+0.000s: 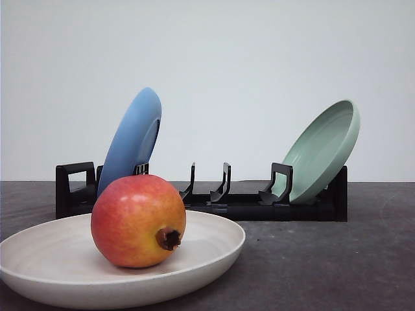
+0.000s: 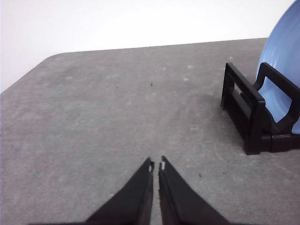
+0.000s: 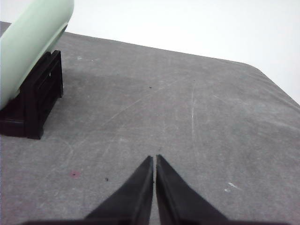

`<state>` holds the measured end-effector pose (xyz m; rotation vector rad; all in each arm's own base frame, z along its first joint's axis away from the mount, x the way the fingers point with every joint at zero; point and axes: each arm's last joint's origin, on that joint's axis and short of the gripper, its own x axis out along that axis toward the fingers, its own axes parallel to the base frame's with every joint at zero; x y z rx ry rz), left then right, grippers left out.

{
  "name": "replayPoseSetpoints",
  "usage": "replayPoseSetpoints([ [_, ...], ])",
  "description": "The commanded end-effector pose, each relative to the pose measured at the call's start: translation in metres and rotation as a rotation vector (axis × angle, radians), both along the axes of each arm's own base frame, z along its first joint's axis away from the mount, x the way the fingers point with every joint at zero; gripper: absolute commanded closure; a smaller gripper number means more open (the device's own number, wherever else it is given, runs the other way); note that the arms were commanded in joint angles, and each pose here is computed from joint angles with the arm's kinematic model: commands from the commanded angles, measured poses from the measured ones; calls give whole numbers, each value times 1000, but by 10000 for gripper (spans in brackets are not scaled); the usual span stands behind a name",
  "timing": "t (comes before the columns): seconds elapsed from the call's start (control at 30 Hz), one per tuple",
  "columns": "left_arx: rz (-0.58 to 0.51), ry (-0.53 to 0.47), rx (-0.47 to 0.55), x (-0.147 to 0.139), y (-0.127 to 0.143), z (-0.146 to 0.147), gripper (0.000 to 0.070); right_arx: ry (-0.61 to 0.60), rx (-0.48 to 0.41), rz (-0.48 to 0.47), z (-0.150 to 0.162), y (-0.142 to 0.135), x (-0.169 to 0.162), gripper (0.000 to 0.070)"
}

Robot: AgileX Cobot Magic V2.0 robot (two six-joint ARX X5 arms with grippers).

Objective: Place pomegranate in white plate

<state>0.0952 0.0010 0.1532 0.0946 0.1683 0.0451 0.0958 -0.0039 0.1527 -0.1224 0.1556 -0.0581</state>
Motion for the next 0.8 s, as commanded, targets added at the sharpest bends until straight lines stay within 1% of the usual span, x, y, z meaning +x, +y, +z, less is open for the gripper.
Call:
replayPoseSetpoints([
  [0.0, -1, 12, 3, 0, 0, -4, 700, -10, 16, -9, 0, 0, 0, 697],
  [0.77, -1, 12, 3, 0, 0, -4, 700, -10, 16, -9, 0, 0, 0, 697],
])
